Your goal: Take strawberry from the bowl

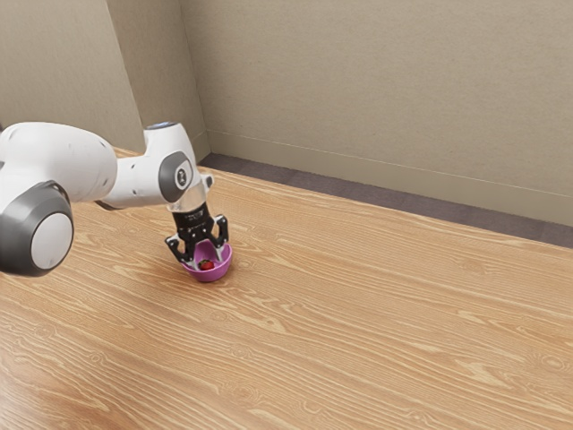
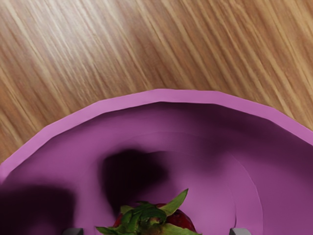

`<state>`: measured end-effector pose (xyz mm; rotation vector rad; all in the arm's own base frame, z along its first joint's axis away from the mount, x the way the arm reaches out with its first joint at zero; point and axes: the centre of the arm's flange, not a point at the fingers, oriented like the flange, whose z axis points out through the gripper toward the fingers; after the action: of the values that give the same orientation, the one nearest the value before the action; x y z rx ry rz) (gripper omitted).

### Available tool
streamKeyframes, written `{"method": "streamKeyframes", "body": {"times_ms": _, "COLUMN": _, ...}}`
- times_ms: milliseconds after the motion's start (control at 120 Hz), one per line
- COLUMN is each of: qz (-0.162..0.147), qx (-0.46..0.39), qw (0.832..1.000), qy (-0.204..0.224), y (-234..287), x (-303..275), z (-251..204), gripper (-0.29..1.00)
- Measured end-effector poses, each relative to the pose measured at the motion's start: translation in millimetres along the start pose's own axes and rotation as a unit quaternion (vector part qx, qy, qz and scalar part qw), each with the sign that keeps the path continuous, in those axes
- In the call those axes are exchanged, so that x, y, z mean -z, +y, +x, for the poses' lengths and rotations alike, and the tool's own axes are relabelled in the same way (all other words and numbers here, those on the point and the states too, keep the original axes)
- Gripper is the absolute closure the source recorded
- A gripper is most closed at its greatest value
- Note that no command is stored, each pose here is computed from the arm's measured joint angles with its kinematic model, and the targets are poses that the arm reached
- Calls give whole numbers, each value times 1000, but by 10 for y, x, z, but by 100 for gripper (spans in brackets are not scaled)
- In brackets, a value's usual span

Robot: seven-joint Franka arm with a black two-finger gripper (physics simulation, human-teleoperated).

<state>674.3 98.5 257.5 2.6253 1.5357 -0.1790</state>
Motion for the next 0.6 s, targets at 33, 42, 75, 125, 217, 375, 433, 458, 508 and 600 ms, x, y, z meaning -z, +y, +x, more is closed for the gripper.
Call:
{"method": "streamKeyframes", "body": {"times_ms": 33, "qz": 1, "qx": 0, "qw": 1000, "qy": -2, "y": -5, "x": -10, "z": 3, "gripper": 33}}
{"method": "streamKeyframes", "body": {"times_ms": 42, "qz": 1, "qx": 0, "qw": 1000, "qy": -2, "y": -4, "x": -9, "z": 6, "gripper": 33}}
{"method": "streamKeyframes", "body": {"times_ms": 75, "qz": 1, "qx": 1, "qw": 1000, "qy": -3, "y": -6, "x": -9, "z": 19, "gripper": 33}}
{"method": "streamKeyframes", "body": {"times_ms": 125, "qz": 1, "qx": 2, "qw": 1000, "qy": -5, "y": -13, "x": -15, "z": 38, "gripper": 34}}
{"method": "streamKeyframes", "body": {"times_ms": 217, "qz": 2, "qx": 2, "qw": 1000, "qy": -8, "y": -20, "x": -11, "z": 68, "gripper": 37}}
{"method": "streamKeyframes", "body": {"times_ms": 375, "qz": 1, "qx": -3, "qw": 1000, "qy": -15, "y": -2, "x": -38, "z": 79, "gripper": 36}}
{"method": "streamKeyframes", "body": {"times_ms": 433, "qz": 0, "qx": -5, "qw": 1000, "qy": -17, "y": 4, "x": -52, "z": 81, "gripper": 34}}
{"method": "streamKeyframes", "body": {"times_ms": 458, "qz": 0, "qx": -6, "qw": 1000, "qy": -18, "y": 6, "x": -55, "z": 81, "gripper": 35}}
{"method": "streamKeyframes", "body": {"times_ms": 508, "qz": -1, "qx": -8, "qw": 1000, "qy": -20, "y": 7, "x": -59, "z": 80, "gripper": 36}}
{"method": "streamKeyframes", "body": {"times_ms": 600, "qz": -2, "qx": -11, "qw": 1000, "qy": -22, "y": 7, "x": -59, "z": 76, "gripper": 39}}
